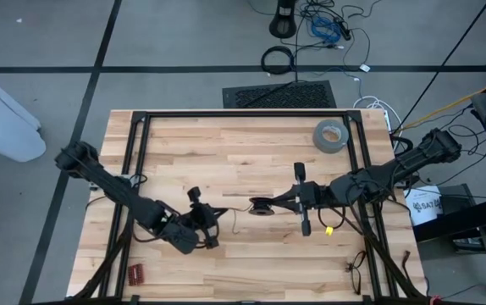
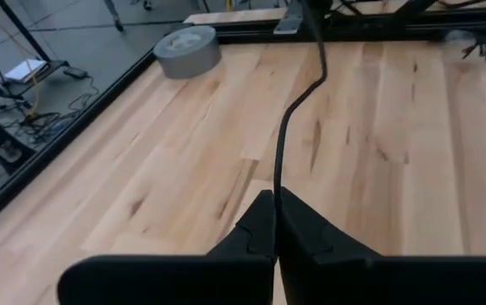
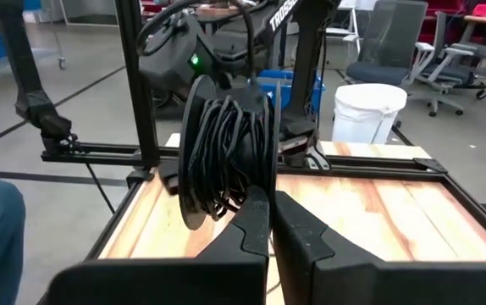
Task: Coil cords
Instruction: Coil the black wire onto the spool
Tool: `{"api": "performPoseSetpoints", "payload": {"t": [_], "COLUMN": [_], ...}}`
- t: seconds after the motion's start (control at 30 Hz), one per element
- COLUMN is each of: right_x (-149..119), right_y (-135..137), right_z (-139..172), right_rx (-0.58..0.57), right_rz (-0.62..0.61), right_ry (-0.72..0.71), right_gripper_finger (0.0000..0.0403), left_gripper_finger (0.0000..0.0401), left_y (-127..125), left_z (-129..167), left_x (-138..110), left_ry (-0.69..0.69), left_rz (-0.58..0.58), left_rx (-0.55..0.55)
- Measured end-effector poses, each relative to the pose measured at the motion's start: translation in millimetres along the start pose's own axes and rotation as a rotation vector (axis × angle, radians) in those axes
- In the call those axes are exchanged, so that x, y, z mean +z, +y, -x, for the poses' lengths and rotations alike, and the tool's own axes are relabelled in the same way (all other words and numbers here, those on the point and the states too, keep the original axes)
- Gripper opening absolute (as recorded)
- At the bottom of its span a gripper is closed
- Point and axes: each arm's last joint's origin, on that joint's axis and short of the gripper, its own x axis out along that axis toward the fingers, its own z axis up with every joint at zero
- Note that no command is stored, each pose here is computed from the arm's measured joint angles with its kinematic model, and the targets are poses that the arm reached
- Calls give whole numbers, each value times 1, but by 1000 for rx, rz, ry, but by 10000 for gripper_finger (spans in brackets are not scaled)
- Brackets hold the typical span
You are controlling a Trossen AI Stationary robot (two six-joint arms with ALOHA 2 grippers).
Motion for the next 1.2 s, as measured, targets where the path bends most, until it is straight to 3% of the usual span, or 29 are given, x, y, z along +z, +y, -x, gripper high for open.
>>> {"api": "performPoseSetpoints", "payload": {"t": [0.33,0.57,1.2], "right_x": [-5,-8,-20], "right_y": [-6,-8,-6], "right_z": [-2,-2,-12], "right_rx": [-27,-39,-35], "right_rz": [16,47,212], "right_ry": [55,79,155], "right_gripper_finger": [0,0,0], "left_gripper_finger": [2,2,2], "left_y": [26,38,27], "left_z": [23,38,57], "left_x": [11,21,19], "left_ry": [22,14,-6], "left_rz": [17,50,37], "left_rx": [16,-46,-136]}}
